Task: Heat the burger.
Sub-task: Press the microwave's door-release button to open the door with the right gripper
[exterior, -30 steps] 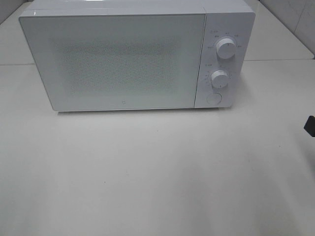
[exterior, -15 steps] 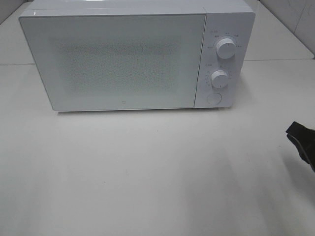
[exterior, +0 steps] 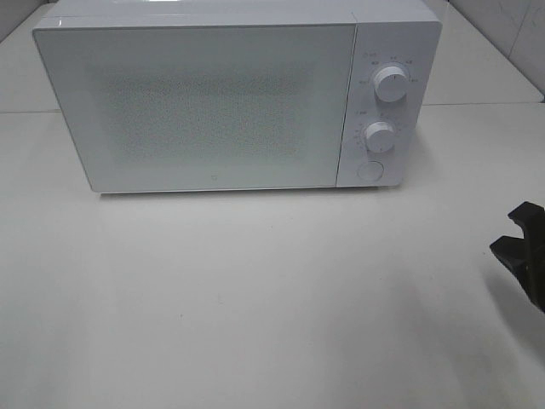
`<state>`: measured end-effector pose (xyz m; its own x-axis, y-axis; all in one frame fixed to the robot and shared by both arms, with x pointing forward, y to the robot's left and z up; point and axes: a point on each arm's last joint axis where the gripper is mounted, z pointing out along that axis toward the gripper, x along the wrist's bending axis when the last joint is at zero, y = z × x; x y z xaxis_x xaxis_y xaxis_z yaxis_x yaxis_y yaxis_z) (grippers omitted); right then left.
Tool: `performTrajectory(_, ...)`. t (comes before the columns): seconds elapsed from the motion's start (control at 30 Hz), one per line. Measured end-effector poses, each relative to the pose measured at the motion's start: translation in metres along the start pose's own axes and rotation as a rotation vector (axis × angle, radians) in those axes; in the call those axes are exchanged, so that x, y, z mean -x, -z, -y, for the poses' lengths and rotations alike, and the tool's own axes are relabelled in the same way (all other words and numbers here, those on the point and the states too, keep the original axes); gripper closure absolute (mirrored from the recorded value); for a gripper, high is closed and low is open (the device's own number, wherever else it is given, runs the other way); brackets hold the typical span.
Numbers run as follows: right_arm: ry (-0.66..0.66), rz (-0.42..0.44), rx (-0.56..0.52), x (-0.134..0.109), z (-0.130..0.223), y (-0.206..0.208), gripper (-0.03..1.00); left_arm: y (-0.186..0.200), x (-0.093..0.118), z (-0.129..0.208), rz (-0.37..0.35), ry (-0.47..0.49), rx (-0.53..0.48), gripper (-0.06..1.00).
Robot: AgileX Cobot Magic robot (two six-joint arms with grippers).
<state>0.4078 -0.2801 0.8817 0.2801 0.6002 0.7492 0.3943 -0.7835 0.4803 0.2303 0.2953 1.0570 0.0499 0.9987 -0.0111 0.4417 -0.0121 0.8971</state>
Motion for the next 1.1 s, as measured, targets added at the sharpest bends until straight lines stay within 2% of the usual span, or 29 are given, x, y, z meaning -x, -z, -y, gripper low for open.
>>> performTrajectory(0.1, -0.003, -0.023, -0.008, -0.005, 0.001, -0.003, 0.94, 0.0, 0.0, 0.0, 0.0, 0.0, 0.0, -0.04)
performTrajectory(0.17, 0.026, -0.1, -0.023, -0.022, 0.003, -0.016, 0.94, 0.0, 0.0, 0.0, 0.0, 0.0, 0.0, -0.04)
performTrajectory(0.27, 0.031, -0.142, -0.014, -0.035, 0.005, -0.024, 0.94, 0.0, 0.0, 0.0, 0.0, 0.0, 0.0, -0.04)
performTrajectory(0.43, 0.017, -0.176, -0.013, -0.046, 0.008, -0.031, 0.93, 0.0, 0.0, 0.0, 0.0, 0.0, 0.0, -0.04)
performTrajectory(0.73, -0.034, -0.15, -0.06, -0.045, 0.02, -0.043, 0.92, 0.0, 0.0, 0.0, 0.0, 0.0, 0.0, -0.04)
performTrajectory(0.8, -0.108, -0.132, -0.056, -0.046, 0.024, -0.049, 0.93, 0.0, 0.0, 0.0, 0.0, 0.0, 0.0, -0.04)
performTrajectory(1.1, -0.223, -0.157, -0.041, -0.059, 0.028, -0.075, 0.94, 0.0, 0.0, 0.0, 0.0, 0.0, 0.0, -0.04)
